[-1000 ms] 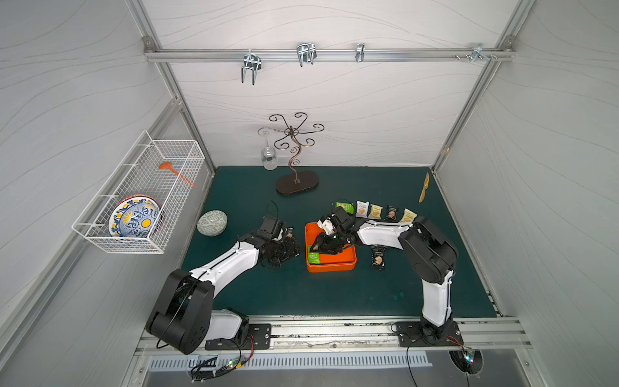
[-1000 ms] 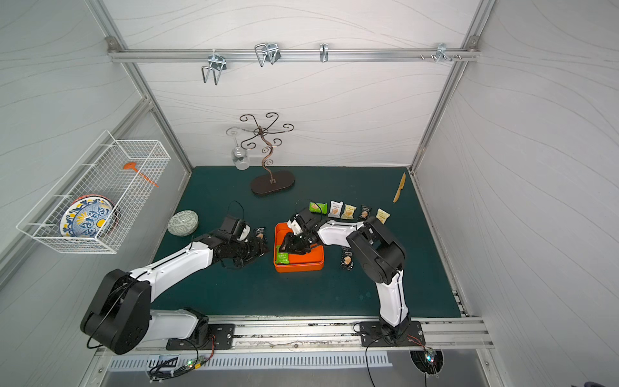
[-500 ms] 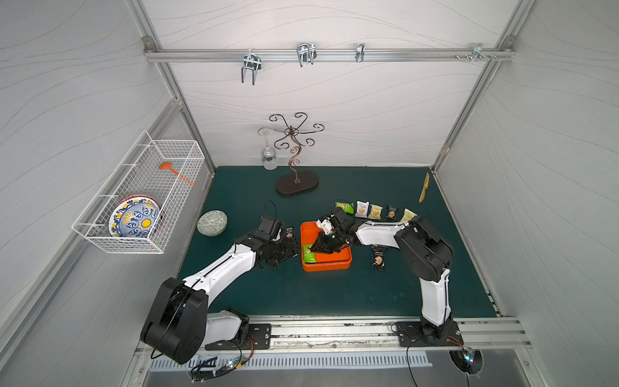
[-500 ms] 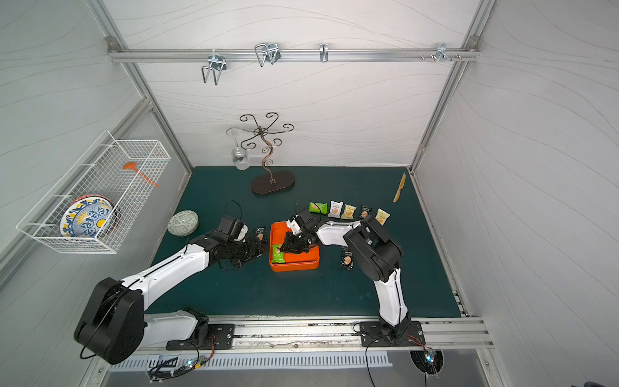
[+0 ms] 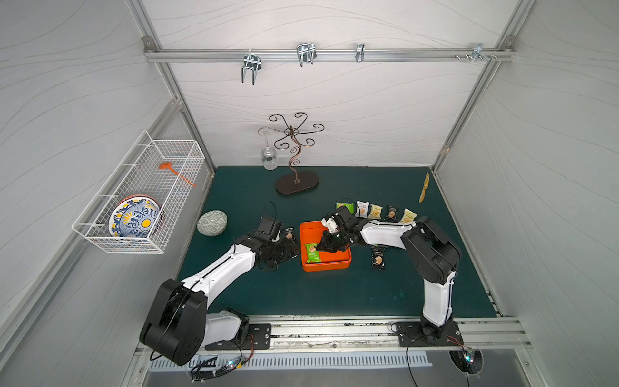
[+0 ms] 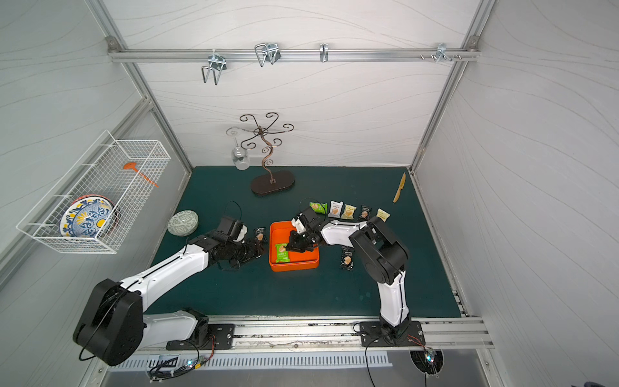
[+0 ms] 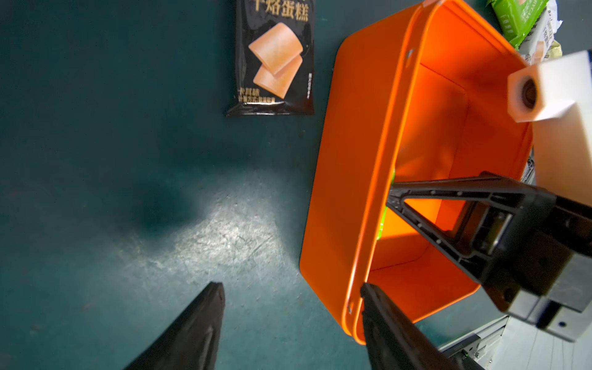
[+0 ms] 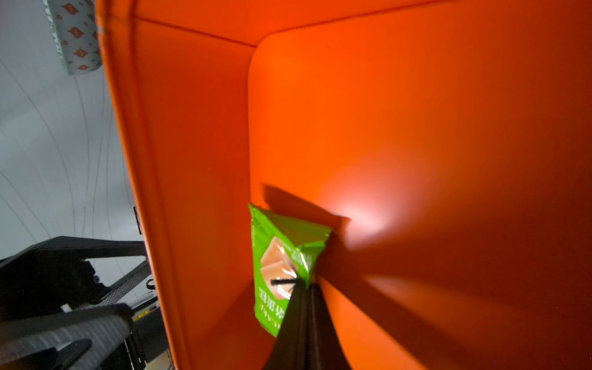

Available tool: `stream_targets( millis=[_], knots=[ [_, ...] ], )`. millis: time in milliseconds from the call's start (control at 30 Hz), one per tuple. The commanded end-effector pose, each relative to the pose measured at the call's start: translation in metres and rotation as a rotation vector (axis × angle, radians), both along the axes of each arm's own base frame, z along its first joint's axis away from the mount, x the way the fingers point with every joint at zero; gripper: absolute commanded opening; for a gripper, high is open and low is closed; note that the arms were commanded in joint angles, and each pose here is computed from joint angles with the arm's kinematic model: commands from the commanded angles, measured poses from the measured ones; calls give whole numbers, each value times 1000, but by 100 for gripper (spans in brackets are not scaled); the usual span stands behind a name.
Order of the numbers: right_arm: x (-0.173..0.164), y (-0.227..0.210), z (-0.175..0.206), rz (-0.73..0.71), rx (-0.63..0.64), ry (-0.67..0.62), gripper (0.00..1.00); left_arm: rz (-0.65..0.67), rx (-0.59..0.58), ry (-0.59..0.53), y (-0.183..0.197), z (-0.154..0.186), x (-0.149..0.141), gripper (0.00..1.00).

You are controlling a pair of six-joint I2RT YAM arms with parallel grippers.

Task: Take the cookies out of the storage box
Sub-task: Pick up the cookie from the storage box, then place the cookie at the center of the board.

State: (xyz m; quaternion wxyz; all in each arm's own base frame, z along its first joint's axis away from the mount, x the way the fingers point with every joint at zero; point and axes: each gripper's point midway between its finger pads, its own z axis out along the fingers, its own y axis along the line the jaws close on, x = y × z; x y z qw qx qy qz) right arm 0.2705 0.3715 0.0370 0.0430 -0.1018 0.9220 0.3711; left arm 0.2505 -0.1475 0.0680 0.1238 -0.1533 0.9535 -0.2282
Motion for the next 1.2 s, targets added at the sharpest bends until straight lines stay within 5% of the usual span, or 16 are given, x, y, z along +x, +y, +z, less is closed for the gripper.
stream_targets(
  millis=[0, 800, 1167],
  knots=[
    [-1, -14, 4, -6, -32, -12, 2, -12, 9, -45, -1, 13, 7, 72],
    [11, -33, 58, -28, 9, -83, 0, -18, 20, -48, 1, 15, 7, 72],
    [16, -95, 113, -93, 15, -142, 0, -30, 52, -53, 6, 16, 4, 72]
  ],
)
